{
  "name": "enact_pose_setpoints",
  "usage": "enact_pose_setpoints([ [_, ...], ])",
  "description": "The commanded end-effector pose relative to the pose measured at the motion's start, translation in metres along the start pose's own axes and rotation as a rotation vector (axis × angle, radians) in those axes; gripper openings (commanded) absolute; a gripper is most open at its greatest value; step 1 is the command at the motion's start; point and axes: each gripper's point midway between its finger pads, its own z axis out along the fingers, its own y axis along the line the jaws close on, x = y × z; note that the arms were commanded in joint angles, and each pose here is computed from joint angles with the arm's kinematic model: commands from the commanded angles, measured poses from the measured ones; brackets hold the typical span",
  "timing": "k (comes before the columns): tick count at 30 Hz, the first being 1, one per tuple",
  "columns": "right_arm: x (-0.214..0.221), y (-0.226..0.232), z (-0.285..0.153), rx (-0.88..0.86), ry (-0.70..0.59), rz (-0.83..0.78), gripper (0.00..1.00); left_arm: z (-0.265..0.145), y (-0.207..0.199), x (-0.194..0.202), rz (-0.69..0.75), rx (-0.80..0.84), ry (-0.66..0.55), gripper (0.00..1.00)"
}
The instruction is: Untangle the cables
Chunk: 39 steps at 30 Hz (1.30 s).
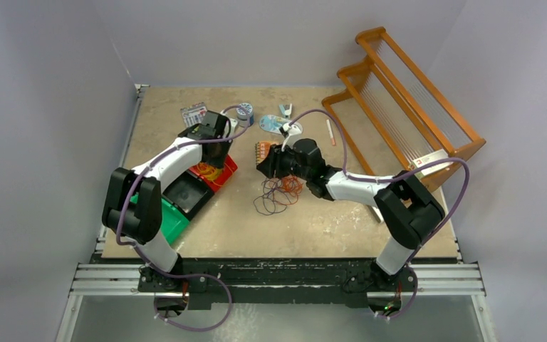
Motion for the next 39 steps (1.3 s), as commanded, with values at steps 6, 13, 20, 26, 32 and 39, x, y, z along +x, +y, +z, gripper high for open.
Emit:
enact_pose_setpoints([
  [6,-0.025,0.017,-0.004,-0.057,-0.070,-0.016,0.47,-0.007,0.012,-0.023,-0.002,-0.066,-0.055,0.17],
  [13,-0.023,0.018,-0.004,-0.065,-0.062,-0.017,0.47,-0.008,0.011,-0.024,0.009,-0.058,-0.062,0.30],
  [20,-0.023,0.019,-0.005,-0.073,-0.058,-0.020,0.47,0.000,0.011,-0.020,0.008,-0.068,-0.031,0.29],
  [26,-0.024,0.020,-0.004,-0.075,-0.059,-0.022,0.47,-0.002,0.019,-0.021,-0.012,-0.114,-0.033,0.09],
  [32,-0.023,0.019,-0.002,-0.070,-0.054,-0.024,0.47,-0.011,0.033,-0.017,-0.042,-0.197,-0.050,0.00],
  [39,-0.023,0.019,-0.001,-0.069,-0.050,-0.023,0.47,-0.030,0.063,-0.017,-0.096,-0.372,-0.076,0.00],
])
